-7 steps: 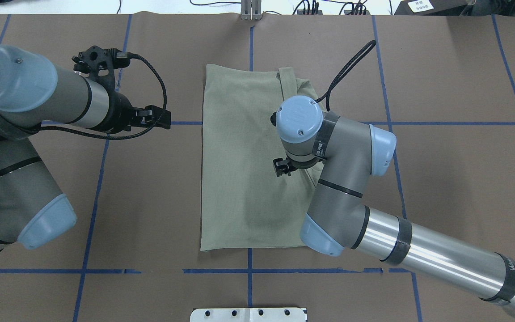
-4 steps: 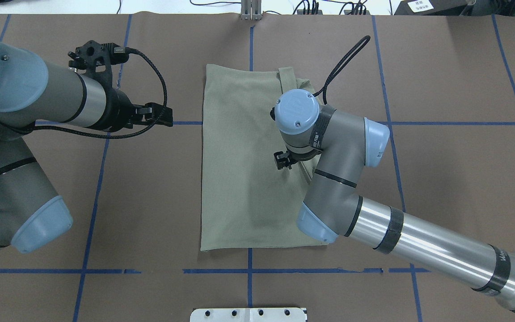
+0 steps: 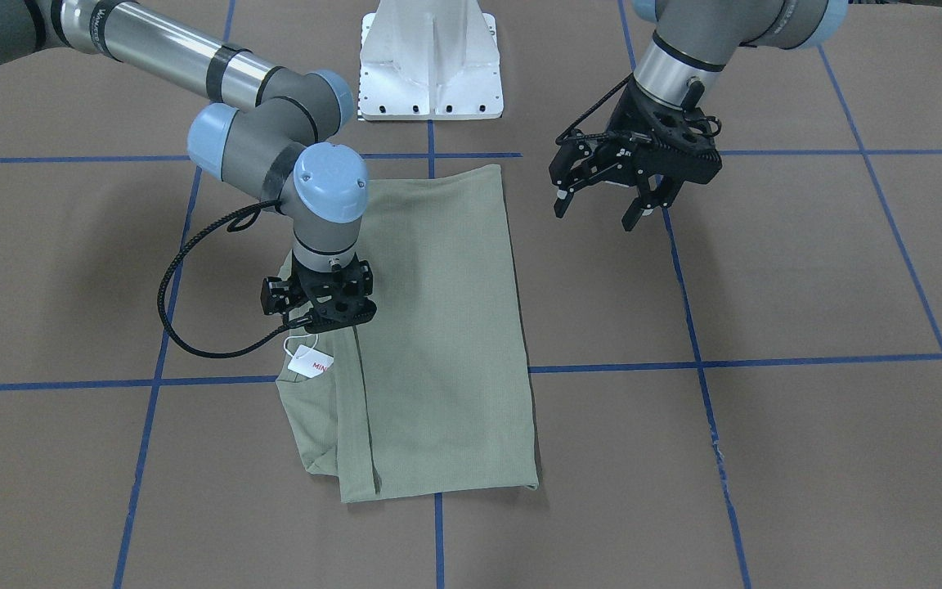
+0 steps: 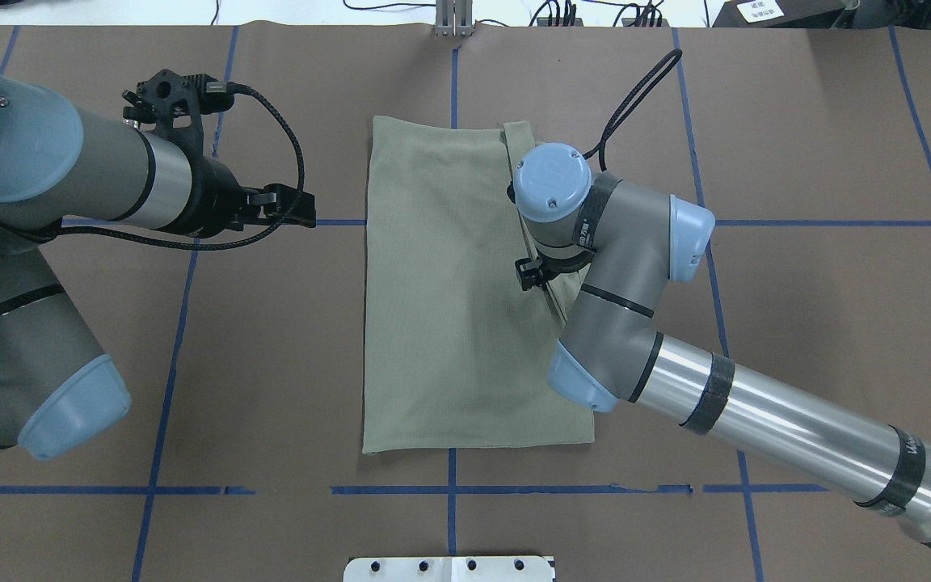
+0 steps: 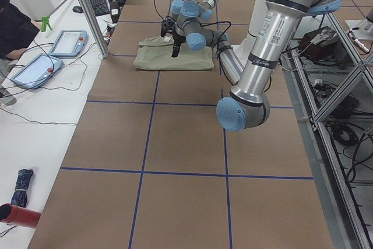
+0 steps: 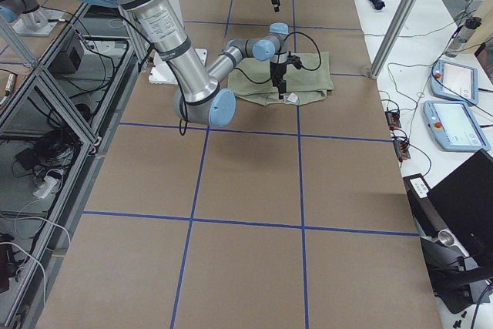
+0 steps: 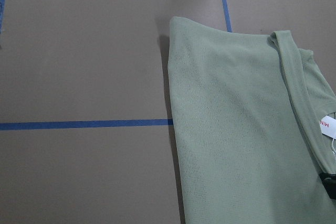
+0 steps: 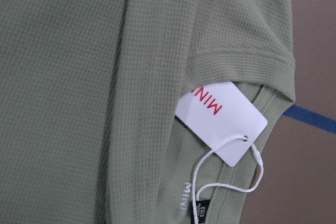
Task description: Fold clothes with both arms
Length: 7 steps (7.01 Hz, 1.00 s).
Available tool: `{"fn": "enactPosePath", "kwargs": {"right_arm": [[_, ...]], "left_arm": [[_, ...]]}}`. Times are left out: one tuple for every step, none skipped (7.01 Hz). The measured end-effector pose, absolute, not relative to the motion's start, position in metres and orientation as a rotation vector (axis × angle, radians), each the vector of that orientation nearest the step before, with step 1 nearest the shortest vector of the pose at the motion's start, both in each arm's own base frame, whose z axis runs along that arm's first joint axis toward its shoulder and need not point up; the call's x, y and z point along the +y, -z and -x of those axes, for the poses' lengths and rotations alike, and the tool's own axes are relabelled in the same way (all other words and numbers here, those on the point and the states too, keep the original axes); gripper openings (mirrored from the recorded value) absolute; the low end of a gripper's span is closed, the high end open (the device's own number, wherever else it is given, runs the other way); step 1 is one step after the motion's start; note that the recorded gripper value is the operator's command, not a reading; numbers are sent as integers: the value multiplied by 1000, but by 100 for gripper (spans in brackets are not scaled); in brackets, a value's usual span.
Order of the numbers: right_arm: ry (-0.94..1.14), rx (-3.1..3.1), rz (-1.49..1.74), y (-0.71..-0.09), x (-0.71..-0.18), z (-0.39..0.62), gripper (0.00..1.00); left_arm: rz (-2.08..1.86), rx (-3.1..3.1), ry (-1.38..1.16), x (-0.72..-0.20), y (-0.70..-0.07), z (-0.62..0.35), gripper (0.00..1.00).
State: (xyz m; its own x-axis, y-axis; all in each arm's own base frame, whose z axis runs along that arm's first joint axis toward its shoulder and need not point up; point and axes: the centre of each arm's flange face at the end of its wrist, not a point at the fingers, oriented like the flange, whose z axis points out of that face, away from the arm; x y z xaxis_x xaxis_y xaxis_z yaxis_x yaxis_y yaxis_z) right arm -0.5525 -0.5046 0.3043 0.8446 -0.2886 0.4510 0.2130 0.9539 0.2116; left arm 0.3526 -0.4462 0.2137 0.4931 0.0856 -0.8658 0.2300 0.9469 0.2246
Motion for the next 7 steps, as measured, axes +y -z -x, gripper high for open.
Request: {"fn": "enactPosePath", "kwargs": {"right_arm": [[262,-497,-157,-307,-516,541,100],[271,-493,-155,-315,-527,528,100],[281,-484,-149,-327,-533,516,100],[281,-478,-146,-336,-540,506,100],[274,-485,-152,-331,-548,498,100],[266,-500,-163,-316,-558,494,100],[258,-510,-173,-296,-570,500,100]], "left_arm": [[-333,1059,89,-446,-212,-353,100],[-334,1060,88,-446,-211,-353,100],[-334,1061,88,-446,-211,-353,100],[-335,1061,89,-447,-211,-353,100],[-335,1060,90,-447,-211,-352,100],[-334,1059,89,-447,-212,-352,100],[-335,1057,88,-447,-213,-352,100]]}}
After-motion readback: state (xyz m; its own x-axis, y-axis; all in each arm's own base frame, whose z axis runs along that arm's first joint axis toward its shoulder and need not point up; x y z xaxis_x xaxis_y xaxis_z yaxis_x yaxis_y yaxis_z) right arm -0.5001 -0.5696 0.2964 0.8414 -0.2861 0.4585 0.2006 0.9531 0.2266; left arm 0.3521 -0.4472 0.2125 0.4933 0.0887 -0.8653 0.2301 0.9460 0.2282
